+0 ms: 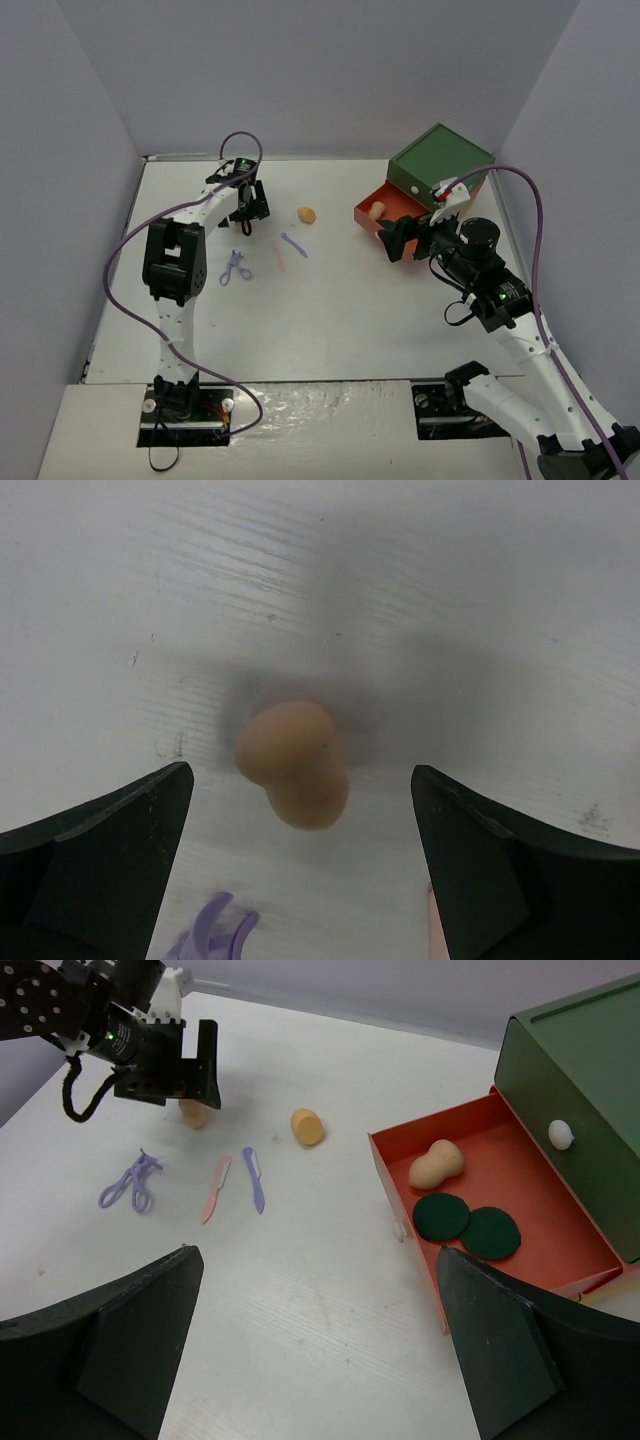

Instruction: Organize the makeup

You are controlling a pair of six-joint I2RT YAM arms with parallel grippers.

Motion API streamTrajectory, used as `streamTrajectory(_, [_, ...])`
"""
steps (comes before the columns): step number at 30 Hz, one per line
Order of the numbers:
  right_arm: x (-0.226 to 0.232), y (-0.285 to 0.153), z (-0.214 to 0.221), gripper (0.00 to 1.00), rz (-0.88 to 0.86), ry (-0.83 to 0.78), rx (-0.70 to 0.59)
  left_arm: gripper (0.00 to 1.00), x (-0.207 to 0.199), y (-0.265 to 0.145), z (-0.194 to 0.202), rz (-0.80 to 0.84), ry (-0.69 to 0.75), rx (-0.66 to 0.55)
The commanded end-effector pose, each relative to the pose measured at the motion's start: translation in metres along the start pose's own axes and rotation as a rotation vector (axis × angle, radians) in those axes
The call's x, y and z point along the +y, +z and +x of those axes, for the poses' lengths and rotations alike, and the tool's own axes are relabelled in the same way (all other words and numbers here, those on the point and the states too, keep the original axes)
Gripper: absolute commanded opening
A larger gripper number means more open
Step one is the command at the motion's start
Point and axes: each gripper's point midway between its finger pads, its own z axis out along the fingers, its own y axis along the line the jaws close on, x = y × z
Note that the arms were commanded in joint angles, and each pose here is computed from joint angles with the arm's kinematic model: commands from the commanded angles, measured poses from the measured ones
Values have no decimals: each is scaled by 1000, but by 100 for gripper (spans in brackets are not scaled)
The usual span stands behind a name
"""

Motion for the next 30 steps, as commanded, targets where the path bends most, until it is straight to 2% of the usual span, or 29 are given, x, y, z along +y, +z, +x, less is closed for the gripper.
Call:
streamTrajectory(1, [-1, 3, -14, 100, 5, -20, -58, 87, -7, -12, -32, 50, -64, -40])
streamTrajectory(5, [-2, 4, -11, 100, 10, -18, -48, 76, -7, 2, -26, 41, -67, -11])
streamTrajectory(7, [-3, 4, -11, 100, 14, -18, -50, 65, -8, 4, -26, 45, -70, -11])
streamTrajectory(11, [-3, 3, -12, 100, 19, -20, -53, 18, -14, 0, -30, 87, -78, -40])
streamTrajectory(12, [-4, 4, -12, 100, 20, -20, -54, 8, -16, -2, -31, 104, -79, -44])
streamTrajectory(13, [-4, 4, -12, 100, 20, -20, -54, 4, -21, -7, -33, 131, -82, -52])
streamTrajectory(15, [-4, 4, -13, 100, 21, -19, -54, 0, -33, -18, -39, 197, -92, -74])
streamTrajectory(18, [-3, 3, -13, 100, 20, -19, -56, 0, -64, -46, -50, 343, -99, -140])
streamTrajectory(25, [-4, -2, -20, 100, 27, -23, -79, 1, -186, -168, -58, 721, -20, -348])
streamTrajectory(28, [-5, -3, -20, 100, 31, -25, -82, 2, -227, -212, -54, 841, 23, -401])
streamTrajectory(30, [-5, -2, -19, 100, 35, -24, -80, 4, -251, -227, -45, 902, 47, -397])
